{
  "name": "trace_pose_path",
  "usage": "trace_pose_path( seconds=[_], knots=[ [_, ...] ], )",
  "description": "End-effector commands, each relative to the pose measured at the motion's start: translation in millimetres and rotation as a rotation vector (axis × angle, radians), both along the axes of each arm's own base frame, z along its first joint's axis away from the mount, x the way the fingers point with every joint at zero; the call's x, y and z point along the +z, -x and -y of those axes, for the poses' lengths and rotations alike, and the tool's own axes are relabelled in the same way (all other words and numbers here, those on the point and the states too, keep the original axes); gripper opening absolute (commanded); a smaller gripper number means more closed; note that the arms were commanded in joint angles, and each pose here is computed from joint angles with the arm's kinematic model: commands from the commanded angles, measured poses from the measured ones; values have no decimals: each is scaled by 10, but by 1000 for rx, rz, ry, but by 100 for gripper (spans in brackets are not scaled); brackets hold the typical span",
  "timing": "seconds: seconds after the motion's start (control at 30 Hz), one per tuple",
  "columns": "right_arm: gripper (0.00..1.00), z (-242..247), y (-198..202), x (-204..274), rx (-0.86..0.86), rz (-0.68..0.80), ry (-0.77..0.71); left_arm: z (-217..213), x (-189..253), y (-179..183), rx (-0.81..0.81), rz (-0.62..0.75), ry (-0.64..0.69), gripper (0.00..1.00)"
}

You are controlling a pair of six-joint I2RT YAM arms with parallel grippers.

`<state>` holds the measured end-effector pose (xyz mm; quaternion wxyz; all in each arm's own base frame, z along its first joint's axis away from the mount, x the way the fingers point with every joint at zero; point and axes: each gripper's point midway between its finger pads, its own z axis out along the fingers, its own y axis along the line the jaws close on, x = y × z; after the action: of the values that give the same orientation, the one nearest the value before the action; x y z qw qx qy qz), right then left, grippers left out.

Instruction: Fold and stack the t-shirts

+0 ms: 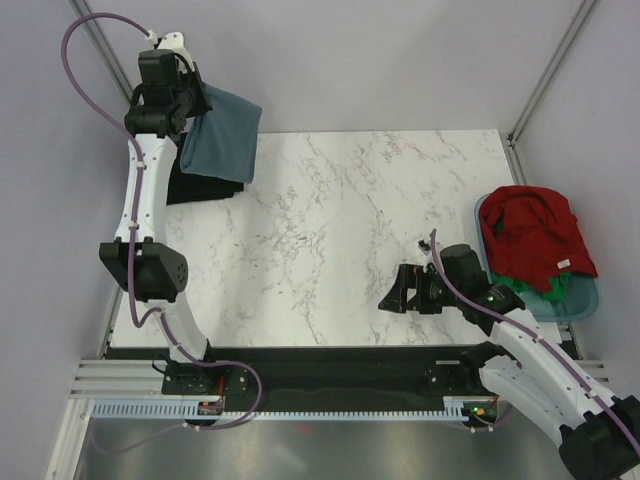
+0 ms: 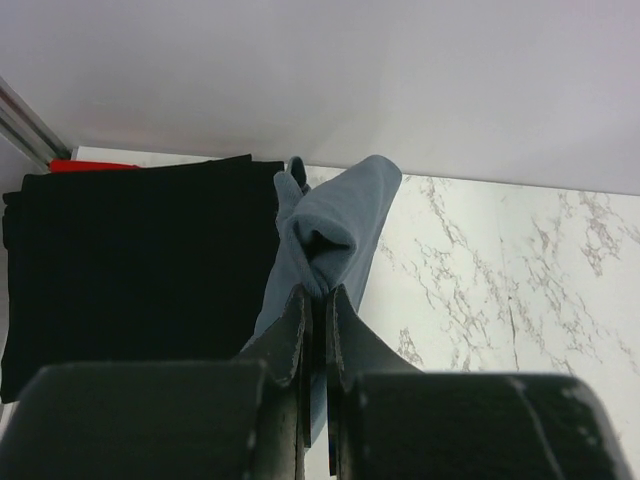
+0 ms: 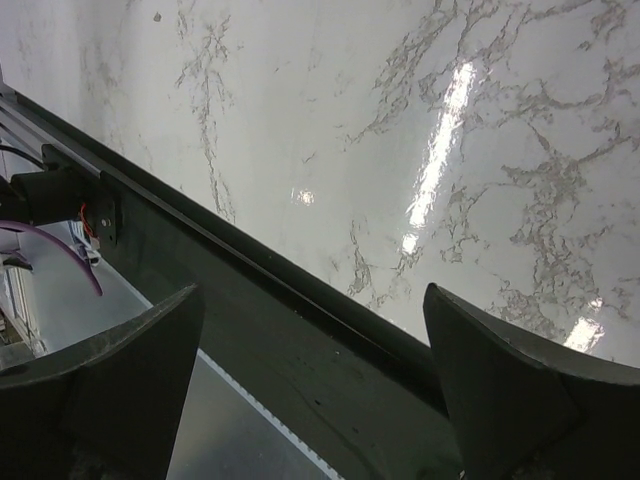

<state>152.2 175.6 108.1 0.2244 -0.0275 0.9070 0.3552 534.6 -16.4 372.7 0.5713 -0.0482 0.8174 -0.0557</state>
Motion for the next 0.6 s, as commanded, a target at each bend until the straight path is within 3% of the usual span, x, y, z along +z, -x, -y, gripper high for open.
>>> trace_pose_path(
  seconds=[0.0, 0.57],
  knots=[
    [98, -46, -32, 181, 33, 33, -13, -107, 96, -184, 7, 61, -64, 2],
    [98, -35, -115, -94, 49, -59, 75, -1256, -445, -790, 123, 56, 78, 2]
  ],
)
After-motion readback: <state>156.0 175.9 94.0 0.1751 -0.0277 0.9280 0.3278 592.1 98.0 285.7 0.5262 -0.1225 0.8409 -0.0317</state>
